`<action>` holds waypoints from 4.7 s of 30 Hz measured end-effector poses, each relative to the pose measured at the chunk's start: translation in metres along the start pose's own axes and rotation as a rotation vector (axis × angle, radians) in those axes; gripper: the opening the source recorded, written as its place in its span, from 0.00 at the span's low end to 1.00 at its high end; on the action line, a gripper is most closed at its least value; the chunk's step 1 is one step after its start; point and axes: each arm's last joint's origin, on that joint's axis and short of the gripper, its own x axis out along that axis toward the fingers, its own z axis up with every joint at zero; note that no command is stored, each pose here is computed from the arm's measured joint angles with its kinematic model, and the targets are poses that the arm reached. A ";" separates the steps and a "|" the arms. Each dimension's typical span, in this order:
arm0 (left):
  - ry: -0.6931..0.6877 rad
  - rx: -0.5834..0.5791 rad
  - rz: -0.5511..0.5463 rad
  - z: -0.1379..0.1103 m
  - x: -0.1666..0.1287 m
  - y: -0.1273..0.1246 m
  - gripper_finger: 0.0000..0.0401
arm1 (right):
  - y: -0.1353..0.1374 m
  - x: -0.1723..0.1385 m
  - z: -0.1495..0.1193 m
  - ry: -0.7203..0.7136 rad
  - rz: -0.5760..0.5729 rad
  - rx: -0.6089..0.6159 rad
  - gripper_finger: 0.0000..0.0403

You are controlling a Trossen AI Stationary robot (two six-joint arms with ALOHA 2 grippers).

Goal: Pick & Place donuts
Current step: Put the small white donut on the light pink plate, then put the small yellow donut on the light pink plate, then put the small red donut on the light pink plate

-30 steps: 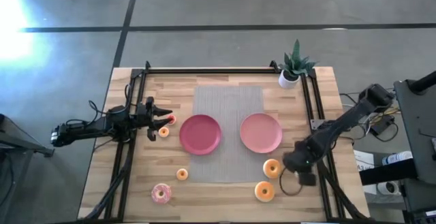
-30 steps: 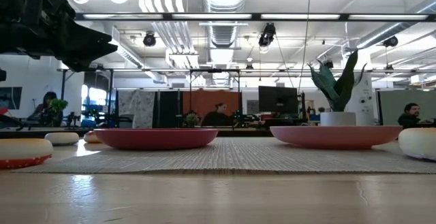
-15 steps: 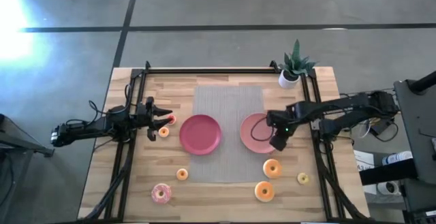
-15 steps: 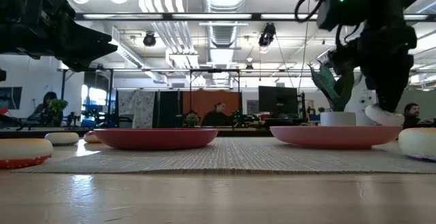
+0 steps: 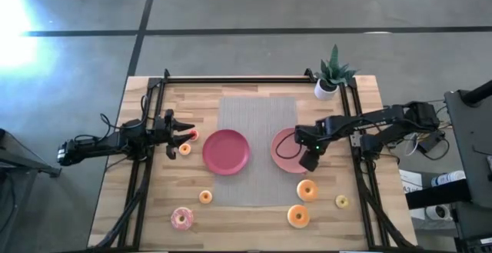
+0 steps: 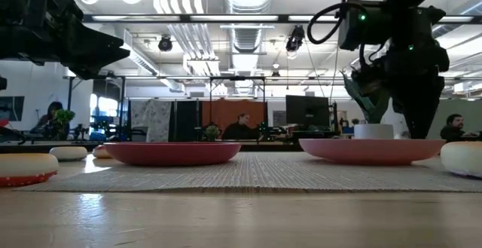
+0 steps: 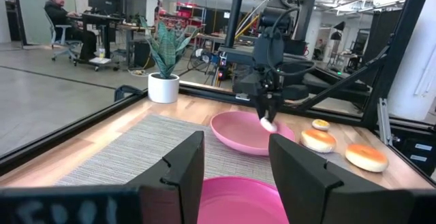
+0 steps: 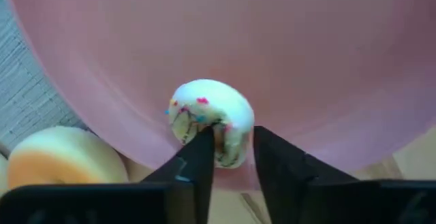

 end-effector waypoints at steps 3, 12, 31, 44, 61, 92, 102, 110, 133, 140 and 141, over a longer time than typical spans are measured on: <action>0.000 0.000 0.000 0.000 0.000 0.000 0.35 | 0.000 -0.004 -0.001 -0.016 -0.008 -0.026 0.35; 0.000 0.000 0.001 0.000 0.000 0.000 0.35 | -0.003 -0.035 -0.009 -0.096 -0.159 -0.176 0.51; 0.000 0.000 0.000 0.000 0.000 0.000 0.35 | 0.046 -0.012 -0.129 0.238 0.065 -0.689 0.50; 0.000 0.000 0.001 0.000 0.000 0.000 0.35 | 0.064 0.019 -0.146 0.233 -0.028 -0.689 0.50; 0.000 0.000 0.000 0.000 0.000 0.000 0.35 | 0.075 0.040 -0.150 0.269 -0.036 -0.675 0.31; 0.000 0.000 0.000 0.000 0.000 0.000 0.35 | -0.039 -0.038 -0.008 -0.250 -0.051 0.092 0.12; 0.000 0.000 0.001 0.000 0.000 0.000 0.35 | -0.039 -0.014 0.012 -0.132 -0.054 -0.005 0.30; 0.000 0.000 0.000 0.000 0.000 0.000 0.35 | -0.031 -0.051 0.011 -0.306 -0.132 -0.140 0.39; 0.000 0.000 0.001 0.000 0.000 0.000 0.35 | 0.099 -0.080 0.053 -0.632 0.525 -0.469 0.41; 0.000 0.000 0.000 0.000 0.000 0.000 0.35 | 0.124 -0.089 0.092 -0.608 0.337 -0.402 0.38; 0.000 0.000 0.001 0.000 0.000 0.000 0.35 | 0.127 -0.089 0.097 -0.587 0.330 -0.386 0.38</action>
